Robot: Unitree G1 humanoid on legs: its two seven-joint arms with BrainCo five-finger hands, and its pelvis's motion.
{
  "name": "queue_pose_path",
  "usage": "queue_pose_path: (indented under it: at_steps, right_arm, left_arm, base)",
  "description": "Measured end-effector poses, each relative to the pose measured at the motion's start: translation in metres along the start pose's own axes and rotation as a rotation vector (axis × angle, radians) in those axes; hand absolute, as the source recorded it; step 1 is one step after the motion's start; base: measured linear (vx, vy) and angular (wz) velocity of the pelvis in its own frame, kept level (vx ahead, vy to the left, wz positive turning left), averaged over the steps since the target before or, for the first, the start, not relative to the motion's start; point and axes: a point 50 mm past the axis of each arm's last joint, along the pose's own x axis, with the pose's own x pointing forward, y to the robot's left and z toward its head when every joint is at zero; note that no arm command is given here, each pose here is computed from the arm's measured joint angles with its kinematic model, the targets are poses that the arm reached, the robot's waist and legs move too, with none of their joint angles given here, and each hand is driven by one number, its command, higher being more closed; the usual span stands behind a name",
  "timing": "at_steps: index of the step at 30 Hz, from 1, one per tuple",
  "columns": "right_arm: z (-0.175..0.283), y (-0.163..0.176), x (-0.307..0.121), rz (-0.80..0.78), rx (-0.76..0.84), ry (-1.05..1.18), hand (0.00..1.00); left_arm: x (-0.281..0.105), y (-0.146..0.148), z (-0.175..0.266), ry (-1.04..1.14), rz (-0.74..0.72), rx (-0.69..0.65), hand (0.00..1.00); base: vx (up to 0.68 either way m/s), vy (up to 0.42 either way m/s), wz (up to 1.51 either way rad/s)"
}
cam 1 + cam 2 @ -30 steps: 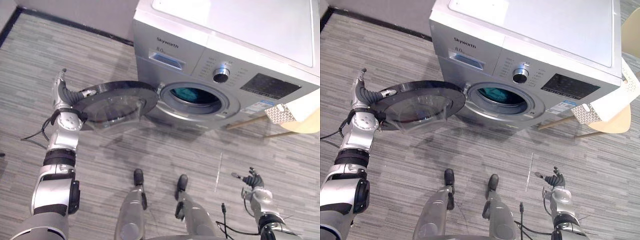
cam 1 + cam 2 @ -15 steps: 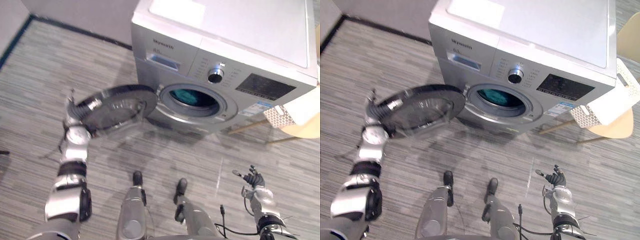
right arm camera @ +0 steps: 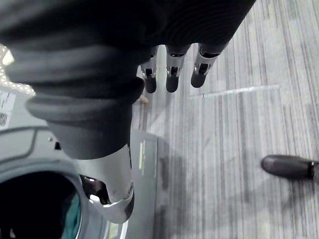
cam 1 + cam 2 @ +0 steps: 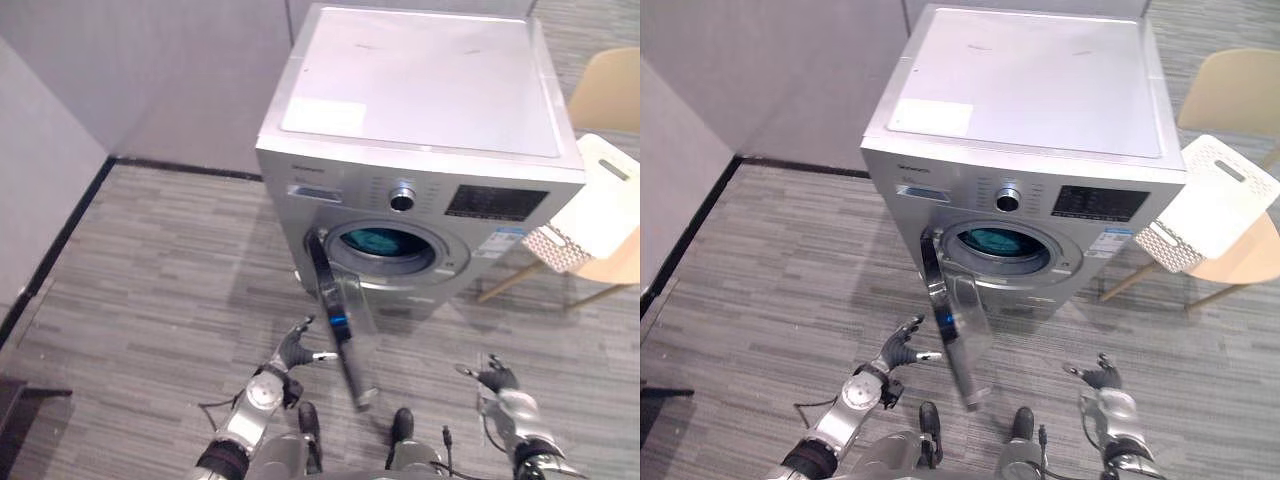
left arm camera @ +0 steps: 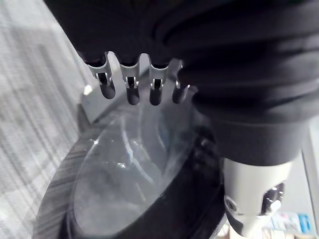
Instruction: Pick up the laundry basket with both hands and put the clothes into the washing machine.
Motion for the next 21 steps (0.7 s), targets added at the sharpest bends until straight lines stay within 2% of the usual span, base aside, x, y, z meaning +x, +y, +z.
queue_pose_path:
  at_steps: [1,3,5,7,8,10,14,19,21]
  right_arm:
    - [0.001,-0.002,0.0,-0.032,0.031,-0.01,0.0]
    - [0.02,-0.007,0.0,-0.028,-0.022,-0.114,0.0]
    - [0.063,-0.008,-0.016,0.065,-0.006,-0.361,0.0]
    - [0.08,-0.013,-0.025,0.125,0.091,-0.484,0.0]
    - [0.083,-0.018,-0.031,0.077,0.119,-0.516,0.0]
    - [0.081,-0.012,-0.051,0.055,0.073,-0.587,0.0]
    - [0.067,0.017,-0.079,0.105,0.004,-0.633,0.0]
    - [0.088,0.014,-0.092,0.071,0.001,-0.747,0.0]
    - [0.09,0.009,-0.093,0.039,0.004,-0.758,0.0]
  left_arm:
    - [0.005,0.002,0.007,-0.016,0.027,-0.005,0.0]
    - [0.019,0.024,0.019,-0.033,0.112,0.004,0.0]
    - [0.038,0.094,0.036,-0.008,0.36,-0.002,0.0]
    - [0.036,0.145,0.045,-0.008,0.51,0.053,0.0]
    - [0.035,0.173,0.06,-0.026,0.564,0.092,0.0]
    - [0.035,0.197,0.079,-0.048,0.608,0.119,0.0]
    - [0.038,0.196,0.089,-0.081,0.615,0.057,0.0]
    - [0.041,0.186,0.098,-0.136,0.622,0.007,0.0]
    - [0.044,0.174,0.101,-0.162,0.601,-0.017,0.0]
  base:
    - [-0.03,0.004,-0.7]
    - [-0.04,0.016,-0.97]
    - [-0.04,0.011,-1.2]
    - [-0.04,-0.008,-0.87]
    - [-0.03,-0.009,-0.75]
    - [-0.02,-0.027,-0.67]
    - [-0.04,-0.07,-0.26]
    - [-0.04,-0.079,0.07]
    - [0.02,-0.059,0.21]
